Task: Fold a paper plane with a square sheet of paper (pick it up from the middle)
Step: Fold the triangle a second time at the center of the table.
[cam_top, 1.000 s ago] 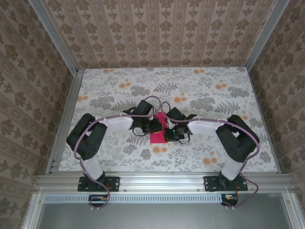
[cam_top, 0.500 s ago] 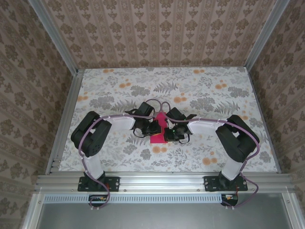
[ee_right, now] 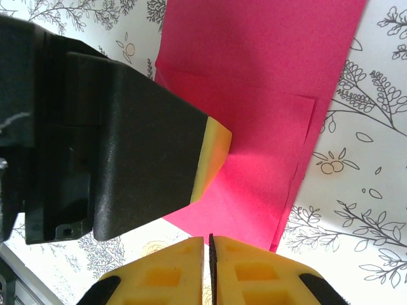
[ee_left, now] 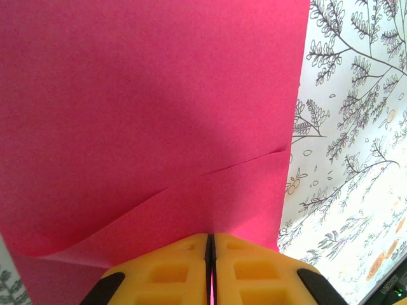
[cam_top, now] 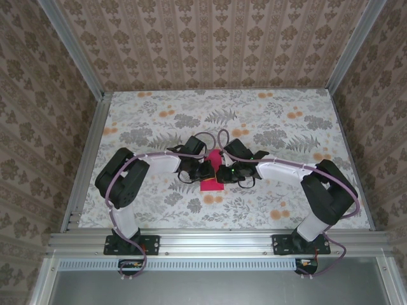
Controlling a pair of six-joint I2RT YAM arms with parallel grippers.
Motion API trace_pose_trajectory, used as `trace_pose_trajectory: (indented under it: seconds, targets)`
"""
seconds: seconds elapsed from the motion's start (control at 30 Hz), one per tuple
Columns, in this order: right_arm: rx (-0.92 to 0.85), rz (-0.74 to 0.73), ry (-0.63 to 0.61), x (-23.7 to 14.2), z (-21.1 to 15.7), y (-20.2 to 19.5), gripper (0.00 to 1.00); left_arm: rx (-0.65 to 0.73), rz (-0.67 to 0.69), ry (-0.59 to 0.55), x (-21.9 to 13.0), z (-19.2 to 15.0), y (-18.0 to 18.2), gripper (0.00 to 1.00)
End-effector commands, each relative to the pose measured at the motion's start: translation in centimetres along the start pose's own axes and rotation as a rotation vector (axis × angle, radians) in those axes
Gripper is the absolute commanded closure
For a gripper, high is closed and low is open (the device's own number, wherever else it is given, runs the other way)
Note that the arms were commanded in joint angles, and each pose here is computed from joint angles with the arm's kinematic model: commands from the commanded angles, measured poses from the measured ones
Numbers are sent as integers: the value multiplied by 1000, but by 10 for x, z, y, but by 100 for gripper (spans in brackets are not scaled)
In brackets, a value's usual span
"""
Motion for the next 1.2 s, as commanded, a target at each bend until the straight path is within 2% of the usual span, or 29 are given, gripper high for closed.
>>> trace_pose_trajectory:
  seconds: [0.0, 0.33, 0.7, 0.83, 1.17]
  targets:
    - [-1, 3, 36, 9, -3, 2, 87, -48, 89, 35, 7, -6, 16, 89]
    - [30, -74, 74, 28, -9, -14, 87, -12, 43, 24, 5, -1, 8, 88]
    - [86, -125, 101, 37, -24, -31, 88, 78, -114, -45, -11, 9, -18, 81]
    - [114, -121, 94, 37, -26, -32, 88, 95, -127, -68, -18, 6, -19, 80]
    - [186, -137, 82, 39, -29, -37, 88, 74, -137, -45, -14, -7, -10, 80]
Point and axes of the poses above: each hand's point on the last joint's axis, 136 mm out from that joint toward the fingers, its own x axis out along the fingers, its own y axis along the line the jaws close on, z = x × y, the point moved 7 cm from there along -x, back along the fingers, and after that the axes turned 4 degrees about x, right-handed, at the moved point
